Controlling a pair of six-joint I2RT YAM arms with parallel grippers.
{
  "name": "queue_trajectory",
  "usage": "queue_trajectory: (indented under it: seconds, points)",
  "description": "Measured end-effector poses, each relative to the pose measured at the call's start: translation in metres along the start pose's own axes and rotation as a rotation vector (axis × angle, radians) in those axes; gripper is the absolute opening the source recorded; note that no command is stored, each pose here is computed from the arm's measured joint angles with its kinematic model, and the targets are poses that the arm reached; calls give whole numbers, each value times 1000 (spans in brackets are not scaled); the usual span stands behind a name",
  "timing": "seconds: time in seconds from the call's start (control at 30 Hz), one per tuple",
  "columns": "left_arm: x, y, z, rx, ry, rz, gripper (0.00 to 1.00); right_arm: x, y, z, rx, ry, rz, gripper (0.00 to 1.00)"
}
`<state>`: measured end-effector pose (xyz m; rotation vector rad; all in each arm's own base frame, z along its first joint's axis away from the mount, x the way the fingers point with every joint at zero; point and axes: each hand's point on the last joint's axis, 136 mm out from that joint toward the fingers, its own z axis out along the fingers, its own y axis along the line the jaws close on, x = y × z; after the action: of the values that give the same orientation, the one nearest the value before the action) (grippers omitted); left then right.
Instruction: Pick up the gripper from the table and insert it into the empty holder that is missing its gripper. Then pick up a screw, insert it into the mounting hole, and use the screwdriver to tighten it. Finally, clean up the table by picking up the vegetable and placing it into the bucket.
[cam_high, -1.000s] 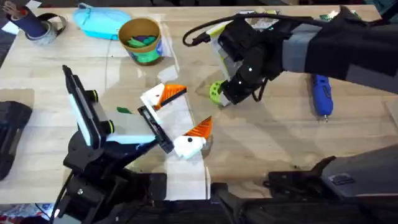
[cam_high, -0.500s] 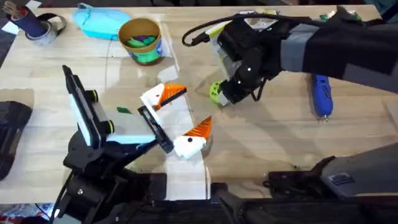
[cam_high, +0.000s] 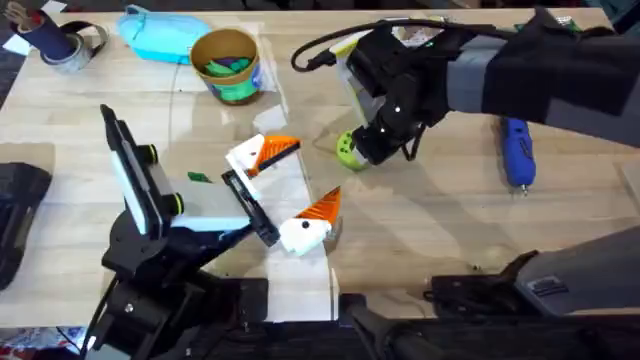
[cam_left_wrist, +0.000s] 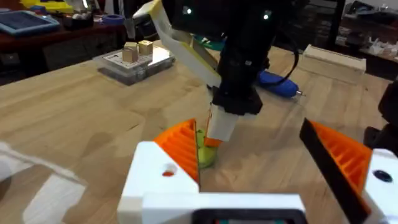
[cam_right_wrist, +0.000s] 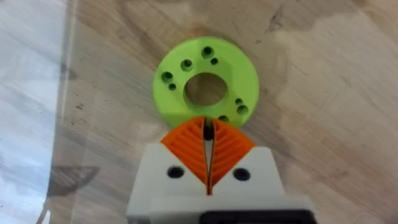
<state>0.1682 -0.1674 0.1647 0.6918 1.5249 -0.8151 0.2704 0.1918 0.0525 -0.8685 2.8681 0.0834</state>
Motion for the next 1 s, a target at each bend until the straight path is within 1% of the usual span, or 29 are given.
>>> queue_trajectory:
  seconds: [0.23,0.37,0.5,0.67,0.73,0.83,1.0]
  points:
    - [0,0,0,0,0,0,992,-1,0,-3,0,9,-3,6]
    - [0,0,0,0,0,0,992,-12,0,-15,-1,-12,-4,6]
    - [0,0,0,0,0,0,992,-39,1,-45,-2,-87,-5,6]
    - [0,0,0,0,0,0,992,-70,4,-100,-11,-199,-19,6]
    - [0,0,0,0,0,-1,992,-79,10,-118,-34,-244,-45,6]
    - [0,0,0,0,0,0,992,-87,30,-136,-115,-297,-94,6]
    - [0,0,0,0,0,0,992,-89,59,-144,-241,-321,-134,6]
